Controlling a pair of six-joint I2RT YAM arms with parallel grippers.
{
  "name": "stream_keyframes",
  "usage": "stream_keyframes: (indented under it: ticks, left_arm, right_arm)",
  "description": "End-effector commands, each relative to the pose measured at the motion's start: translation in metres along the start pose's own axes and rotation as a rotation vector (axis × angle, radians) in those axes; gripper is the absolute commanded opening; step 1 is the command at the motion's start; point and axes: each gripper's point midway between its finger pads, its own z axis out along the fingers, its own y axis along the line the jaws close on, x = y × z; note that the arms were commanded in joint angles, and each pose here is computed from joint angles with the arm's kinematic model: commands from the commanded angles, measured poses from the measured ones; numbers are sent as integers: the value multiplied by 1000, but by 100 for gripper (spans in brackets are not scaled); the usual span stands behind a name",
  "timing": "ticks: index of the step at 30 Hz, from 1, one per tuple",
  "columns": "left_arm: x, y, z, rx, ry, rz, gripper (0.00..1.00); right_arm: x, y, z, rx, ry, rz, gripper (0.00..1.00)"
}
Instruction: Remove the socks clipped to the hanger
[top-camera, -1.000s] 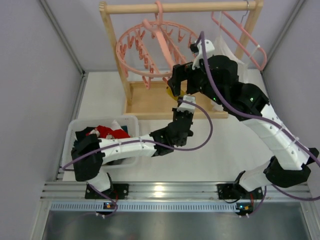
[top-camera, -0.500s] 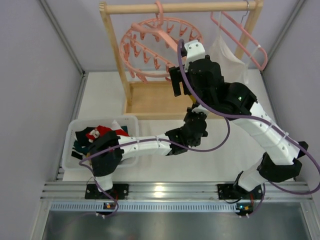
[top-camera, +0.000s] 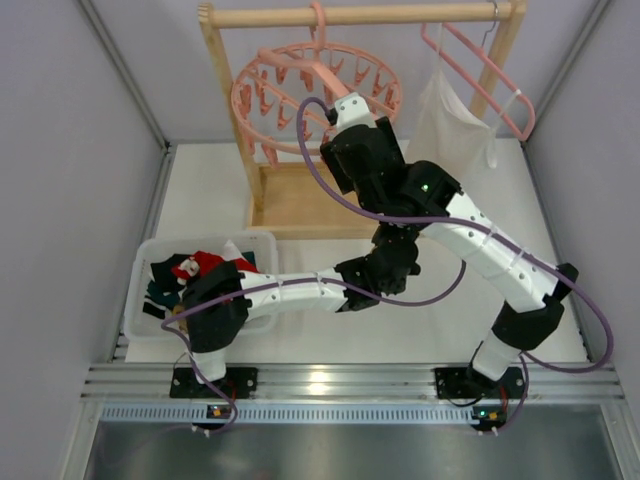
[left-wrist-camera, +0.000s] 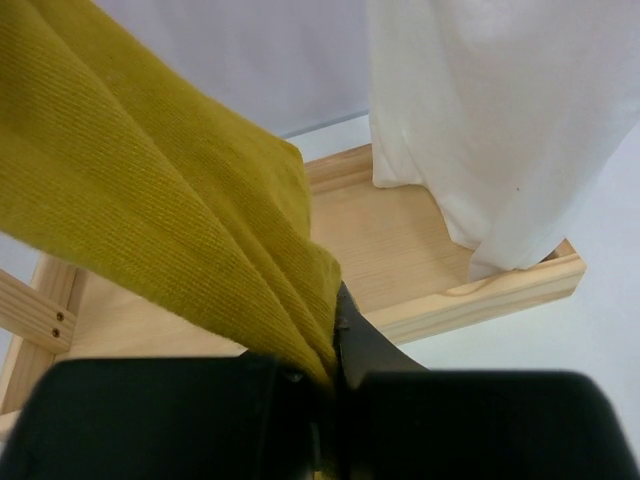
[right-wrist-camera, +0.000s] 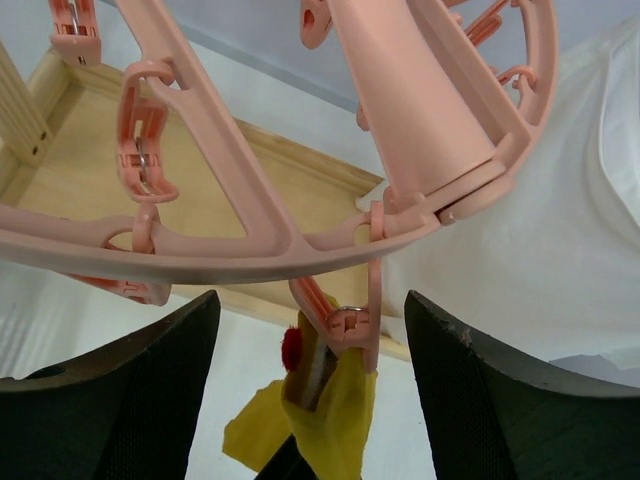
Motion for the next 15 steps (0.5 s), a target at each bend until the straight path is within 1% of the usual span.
stream_keyframes:
  ticks: [1,4,5,15]
  left_arm:
    - [-21,-6,-2,8,-36,-53,0]
    - [-20,-6,-3,11,-35,-50,0]
    - [-20,-6,-3,11,-35,-52,0]
    - [-25,-4,-5,25,-42,-70,0]
  right_arm:
    - [-11,-14,2,74,-19,6,71]
    - [-8,-19,8,103,-8,5,71]
    - [-7,-21,10,107,-6,-24,70]
    - [-10,-22,18,162,-28,-43,61]
